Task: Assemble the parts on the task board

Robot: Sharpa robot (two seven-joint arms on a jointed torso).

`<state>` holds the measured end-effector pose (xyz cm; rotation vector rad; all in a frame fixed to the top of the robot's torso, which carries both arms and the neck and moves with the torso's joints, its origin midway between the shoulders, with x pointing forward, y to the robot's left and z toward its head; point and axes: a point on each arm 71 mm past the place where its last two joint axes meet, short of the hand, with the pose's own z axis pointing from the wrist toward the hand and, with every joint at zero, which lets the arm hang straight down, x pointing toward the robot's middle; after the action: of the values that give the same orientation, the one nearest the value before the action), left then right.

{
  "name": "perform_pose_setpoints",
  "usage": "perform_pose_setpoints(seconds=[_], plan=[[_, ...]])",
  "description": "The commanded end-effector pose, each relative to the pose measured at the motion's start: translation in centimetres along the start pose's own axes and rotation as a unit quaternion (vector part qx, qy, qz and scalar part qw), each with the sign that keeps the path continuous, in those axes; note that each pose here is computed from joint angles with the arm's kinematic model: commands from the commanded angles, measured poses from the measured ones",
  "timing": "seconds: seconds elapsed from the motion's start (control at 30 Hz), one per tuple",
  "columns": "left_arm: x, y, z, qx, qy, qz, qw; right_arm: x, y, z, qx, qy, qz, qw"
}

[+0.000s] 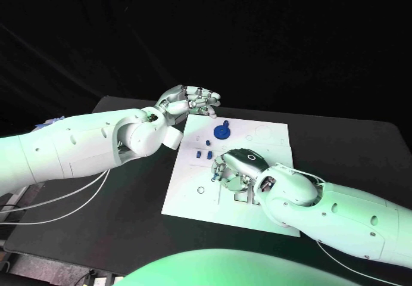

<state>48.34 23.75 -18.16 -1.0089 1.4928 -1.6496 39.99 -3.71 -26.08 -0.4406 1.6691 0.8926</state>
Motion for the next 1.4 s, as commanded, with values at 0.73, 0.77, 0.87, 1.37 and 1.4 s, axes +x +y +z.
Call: perform_pose_setpoints(seconds=[0.73, 0.77, 0.87, 1.37, 1.4], plan=[[0.29, 0.00, 0.03, -0.002, 0.015, -0.002, 1.000, 0.83, 0.16, -0.11, -0.006, 0.024, -0.009, 1.000], [0.30, 0.01, 0.03, -0.003, 0.015, -0.002, 1.000, 0.83, 0.15, -0.11, -0.006, 0.024, -0.009, 1.000], [0.29, 0.02, 0.03, -0.003, 0.016, -0.001, 1.000, 0.80, 0.15, -0.11, -0.005, 0.021, -0.010, 1.000], [0.24, -0.01, 0.00, -0.002, 0.015, 0.000, 1.000, 0.48, 0.45, -0.39, -0.013, -0.012, -0.016, 1.000], [0.23, -0.01, -0.01, -0.002, 0.015, 0.000, 1.000, 0.49, 0.43, -0.40, -0.013, -0.012, -0.016, 1.000]])
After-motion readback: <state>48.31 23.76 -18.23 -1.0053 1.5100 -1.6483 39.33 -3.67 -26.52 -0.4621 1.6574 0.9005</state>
